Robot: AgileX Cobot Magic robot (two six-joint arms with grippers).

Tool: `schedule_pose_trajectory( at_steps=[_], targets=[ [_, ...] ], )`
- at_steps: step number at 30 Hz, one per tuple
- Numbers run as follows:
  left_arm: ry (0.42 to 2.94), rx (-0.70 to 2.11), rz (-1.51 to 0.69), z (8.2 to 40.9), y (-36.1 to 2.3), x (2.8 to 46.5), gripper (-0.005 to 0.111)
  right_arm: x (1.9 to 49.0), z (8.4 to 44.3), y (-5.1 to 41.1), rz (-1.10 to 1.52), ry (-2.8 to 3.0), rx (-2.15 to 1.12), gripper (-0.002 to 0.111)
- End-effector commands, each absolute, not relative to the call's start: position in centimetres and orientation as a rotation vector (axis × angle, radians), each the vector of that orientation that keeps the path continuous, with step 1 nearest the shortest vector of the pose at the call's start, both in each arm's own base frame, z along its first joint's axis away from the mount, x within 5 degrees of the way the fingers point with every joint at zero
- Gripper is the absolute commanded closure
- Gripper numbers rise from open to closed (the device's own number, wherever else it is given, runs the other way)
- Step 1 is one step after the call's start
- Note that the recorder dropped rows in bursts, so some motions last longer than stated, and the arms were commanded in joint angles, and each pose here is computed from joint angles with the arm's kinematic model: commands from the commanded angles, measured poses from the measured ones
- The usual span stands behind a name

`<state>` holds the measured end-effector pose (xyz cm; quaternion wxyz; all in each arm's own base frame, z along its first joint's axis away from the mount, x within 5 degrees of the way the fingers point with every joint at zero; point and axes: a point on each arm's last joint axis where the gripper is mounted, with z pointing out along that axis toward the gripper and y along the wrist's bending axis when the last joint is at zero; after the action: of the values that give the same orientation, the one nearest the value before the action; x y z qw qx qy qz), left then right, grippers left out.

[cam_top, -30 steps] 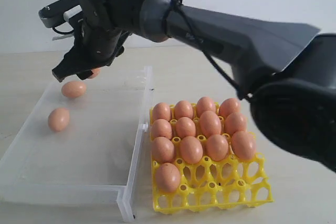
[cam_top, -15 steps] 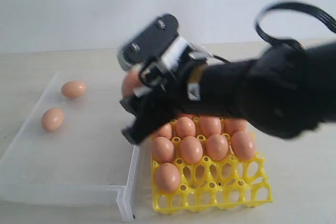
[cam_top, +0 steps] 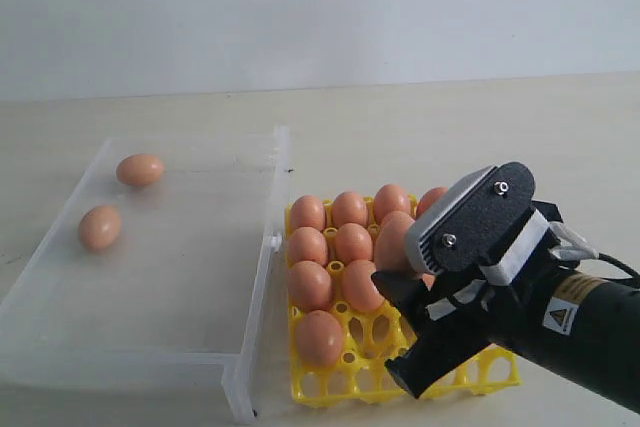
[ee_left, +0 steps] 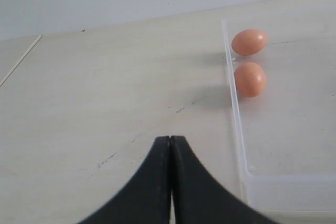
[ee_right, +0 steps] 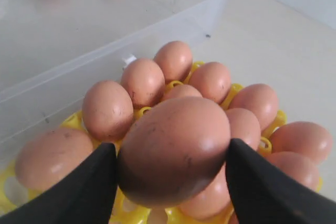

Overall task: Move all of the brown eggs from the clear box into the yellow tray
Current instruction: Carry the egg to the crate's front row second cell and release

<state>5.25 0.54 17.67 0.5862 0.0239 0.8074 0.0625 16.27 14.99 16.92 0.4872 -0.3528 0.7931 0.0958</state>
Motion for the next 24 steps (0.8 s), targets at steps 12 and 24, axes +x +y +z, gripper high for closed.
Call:
schedule_pose_trajectory(
  at_steps=[12,24],
  targets=[
    [1.863,0.055,0.136,17.9,0.5,5.2,0.107,16.2,14.3,15.2,0.257,2.026,-0.875,0.108],
    [1.863,0.055,0.136,17.9,0.5,5.2,0.107,15.9,13.8,16.0,0.366,2.029,-0.887,0.108]
  ],
)
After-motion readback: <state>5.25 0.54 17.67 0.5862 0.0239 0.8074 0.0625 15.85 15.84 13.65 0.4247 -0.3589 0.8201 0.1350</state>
